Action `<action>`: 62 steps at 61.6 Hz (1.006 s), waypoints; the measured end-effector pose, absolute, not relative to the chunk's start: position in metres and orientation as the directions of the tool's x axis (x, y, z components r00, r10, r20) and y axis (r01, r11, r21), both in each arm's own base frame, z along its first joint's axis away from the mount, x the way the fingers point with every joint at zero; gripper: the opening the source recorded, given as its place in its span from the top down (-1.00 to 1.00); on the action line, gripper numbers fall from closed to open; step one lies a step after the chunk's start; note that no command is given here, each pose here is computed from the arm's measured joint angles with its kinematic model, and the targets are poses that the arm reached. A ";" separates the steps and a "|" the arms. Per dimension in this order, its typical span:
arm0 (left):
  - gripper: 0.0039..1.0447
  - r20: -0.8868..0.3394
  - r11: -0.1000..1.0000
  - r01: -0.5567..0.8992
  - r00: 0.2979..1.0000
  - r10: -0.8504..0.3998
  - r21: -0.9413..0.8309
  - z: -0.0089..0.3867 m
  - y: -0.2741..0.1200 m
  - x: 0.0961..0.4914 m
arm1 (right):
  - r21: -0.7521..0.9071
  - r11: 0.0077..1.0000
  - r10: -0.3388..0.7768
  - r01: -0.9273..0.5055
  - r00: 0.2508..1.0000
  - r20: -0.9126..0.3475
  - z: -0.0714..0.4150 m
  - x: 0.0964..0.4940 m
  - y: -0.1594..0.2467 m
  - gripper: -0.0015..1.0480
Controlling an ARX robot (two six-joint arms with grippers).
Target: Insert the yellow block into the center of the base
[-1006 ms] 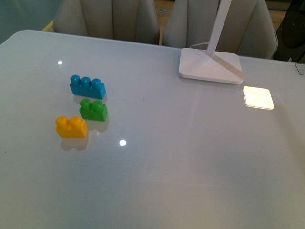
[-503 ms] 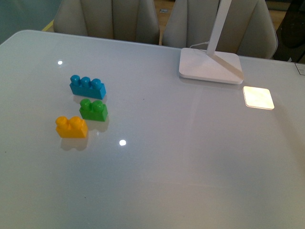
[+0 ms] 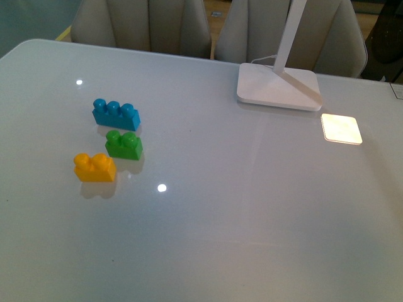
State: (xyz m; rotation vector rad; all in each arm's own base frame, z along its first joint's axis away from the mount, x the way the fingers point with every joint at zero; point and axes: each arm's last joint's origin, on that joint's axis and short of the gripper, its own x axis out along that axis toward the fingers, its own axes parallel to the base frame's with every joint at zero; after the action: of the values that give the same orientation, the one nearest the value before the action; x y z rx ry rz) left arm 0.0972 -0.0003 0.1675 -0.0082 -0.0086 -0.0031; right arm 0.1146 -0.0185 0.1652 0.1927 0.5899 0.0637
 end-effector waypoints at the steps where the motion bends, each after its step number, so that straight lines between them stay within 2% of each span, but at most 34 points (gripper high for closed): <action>1: -0.86 0.009 1.000 0.004 1.000 -0.003 -0.008 0.168 0.000 0.097 | 0.199 0.980 0.109 0.002 0.832 -0.544 0.166 0.117 -0.022 -0.83; 8: -0.86 0.009 1.000 0.004 1.000 -0.003 -0.008 0.168 0.000 0.097 | 0.173 0.984 0.050 0.047 0.855 -0.516 0.172 0.136 -0.049 -0.83; 13: -0.86 0.008 1.000 0.004 1.000 -0.003 -0.008 0.168 0.000 0.097 | 0.160 0.985 0.029 0.067 0.846 -0.532 0.165 0.149 -0.069 -0.83; 34: -0.86 0.009 1.000 0.004 1.000 -0.003 -0.008 0.168 0.000 0.097 | 0.067 0.993 -0.031 0.094 0.775 -0.631 0.090 0.191 -0.146 -0.83; 47: -0.86 0.009 1.000 0.004 1.000 -0.003 -0.008 0.168 0.000 0.097 | 0.075 0.990 -0.035 0.117 0.731 -0.681 0.048 0.202 -0.184 -0.83; 62: -0.86 0.009 1.000 0.003 1.000 -0.003 -0.008 0.168 0.000 0.097 | 0.082 0.990 -0.027 0.114 0.729 -0.684 0.012 0.212 -0.219 -0.83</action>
State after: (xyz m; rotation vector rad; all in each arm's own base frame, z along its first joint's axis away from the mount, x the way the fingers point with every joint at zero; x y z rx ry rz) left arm 0.0972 -0.0003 0.1675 -0.0082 -0.0086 -0.0031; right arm 0.2119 -0.2187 0.0124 0.1218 0.7506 -0.0782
